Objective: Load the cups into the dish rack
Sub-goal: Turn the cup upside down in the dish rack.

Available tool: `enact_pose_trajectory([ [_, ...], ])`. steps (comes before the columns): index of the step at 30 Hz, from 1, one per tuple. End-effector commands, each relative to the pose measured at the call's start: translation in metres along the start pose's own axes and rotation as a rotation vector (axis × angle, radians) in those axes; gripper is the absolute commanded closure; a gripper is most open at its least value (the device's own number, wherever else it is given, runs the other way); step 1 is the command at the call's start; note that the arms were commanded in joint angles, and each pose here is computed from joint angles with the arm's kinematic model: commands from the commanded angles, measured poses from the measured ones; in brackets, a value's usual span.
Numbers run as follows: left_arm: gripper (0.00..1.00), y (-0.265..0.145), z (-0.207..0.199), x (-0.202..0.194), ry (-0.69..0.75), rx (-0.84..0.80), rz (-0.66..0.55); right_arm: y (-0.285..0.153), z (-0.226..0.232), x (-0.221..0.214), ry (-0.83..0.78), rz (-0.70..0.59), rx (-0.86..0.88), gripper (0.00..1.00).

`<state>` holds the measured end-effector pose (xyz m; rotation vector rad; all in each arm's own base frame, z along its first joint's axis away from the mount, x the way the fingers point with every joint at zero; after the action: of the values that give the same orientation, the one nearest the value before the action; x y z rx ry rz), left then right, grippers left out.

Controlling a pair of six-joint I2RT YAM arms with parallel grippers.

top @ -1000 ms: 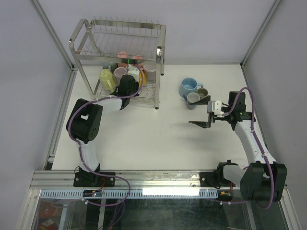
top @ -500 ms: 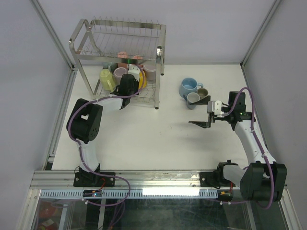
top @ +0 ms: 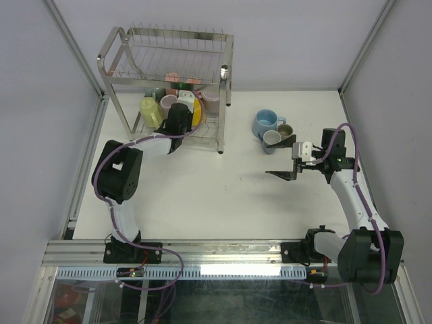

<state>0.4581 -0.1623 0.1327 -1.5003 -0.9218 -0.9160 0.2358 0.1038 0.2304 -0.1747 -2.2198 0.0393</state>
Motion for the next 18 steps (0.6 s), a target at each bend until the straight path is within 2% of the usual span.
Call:
enact_pose_trajectory([
  [1, 0.72, -0.021, 0.003, 0.076, -0.045, 0.032, -0.256, -0.001, -0.008, 0.009, -0.042, -0.035, -0.007, 0.19],
  [9, 0.72, -0.025, 0.005, 0.080, -0.059, 0.046, -0.268, -0.002, -0.009, 0.010, -0.044, -0.033, -0.010, 0.19],
  [18, 0.71, -0.054, 0.001, 0.095, -0.123, -0.027, -0.324, -0.002, -0.008, 0.009, -0.040, -0.035, -0.009, 0.19],
])
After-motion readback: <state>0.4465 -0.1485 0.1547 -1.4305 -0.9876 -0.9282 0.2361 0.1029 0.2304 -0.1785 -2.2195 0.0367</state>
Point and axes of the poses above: each gripper's point midway between its finger pads, its own y axis out along the fingers, its own z axis along the line the jaws close on, x = y × z, the point moved 6 cm from there along -y, back along the fingers, and after that the axes turned 13 degrees about -y, right-handed, at the moved point
